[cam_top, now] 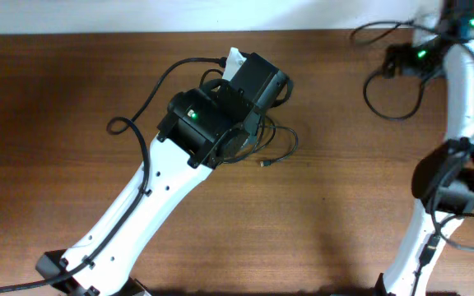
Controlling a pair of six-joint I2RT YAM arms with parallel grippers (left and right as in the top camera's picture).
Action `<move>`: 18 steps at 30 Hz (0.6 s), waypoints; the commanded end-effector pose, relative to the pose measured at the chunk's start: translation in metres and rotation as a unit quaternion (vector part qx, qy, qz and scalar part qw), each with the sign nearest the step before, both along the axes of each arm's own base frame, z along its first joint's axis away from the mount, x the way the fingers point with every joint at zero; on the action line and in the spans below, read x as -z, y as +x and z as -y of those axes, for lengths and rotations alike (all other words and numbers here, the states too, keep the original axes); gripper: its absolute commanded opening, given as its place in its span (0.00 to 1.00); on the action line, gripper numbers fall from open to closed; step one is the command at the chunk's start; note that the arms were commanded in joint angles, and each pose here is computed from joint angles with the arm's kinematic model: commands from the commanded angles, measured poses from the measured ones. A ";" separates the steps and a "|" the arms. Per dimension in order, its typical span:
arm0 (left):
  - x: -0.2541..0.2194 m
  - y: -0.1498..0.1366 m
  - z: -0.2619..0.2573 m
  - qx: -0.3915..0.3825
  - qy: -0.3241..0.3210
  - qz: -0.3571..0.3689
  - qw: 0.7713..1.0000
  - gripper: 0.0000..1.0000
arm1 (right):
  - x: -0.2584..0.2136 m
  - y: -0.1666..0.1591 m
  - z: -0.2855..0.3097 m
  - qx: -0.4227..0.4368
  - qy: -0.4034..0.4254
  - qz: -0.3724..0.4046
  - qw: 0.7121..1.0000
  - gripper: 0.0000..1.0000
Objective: Untangle cables
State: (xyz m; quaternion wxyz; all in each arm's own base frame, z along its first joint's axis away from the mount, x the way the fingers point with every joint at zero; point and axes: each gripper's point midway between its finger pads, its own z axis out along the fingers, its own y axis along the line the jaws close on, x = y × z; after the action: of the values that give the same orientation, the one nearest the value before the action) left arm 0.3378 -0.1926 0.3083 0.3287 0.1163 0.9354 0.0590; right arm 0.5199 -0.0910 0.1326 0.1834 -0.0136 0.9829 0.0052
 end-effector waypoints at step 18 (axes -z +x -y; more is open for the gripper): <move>-0.003 -0.004 -0.007 -0.005 0.008 0.003 1.000 0.00 | 0.130 -0.050 -0.007 0.019 0.032 -0.103 0.994 0.04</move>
State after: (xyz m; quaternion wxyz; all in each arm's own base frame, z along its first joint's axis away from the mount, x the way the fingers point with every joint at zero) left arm 0.3357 -0.1905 0.3066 0.3231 0.1180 0.9368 0.0634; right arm 0.4679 -0.0830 0.0029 0.0733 0.0105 0.9968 0.0318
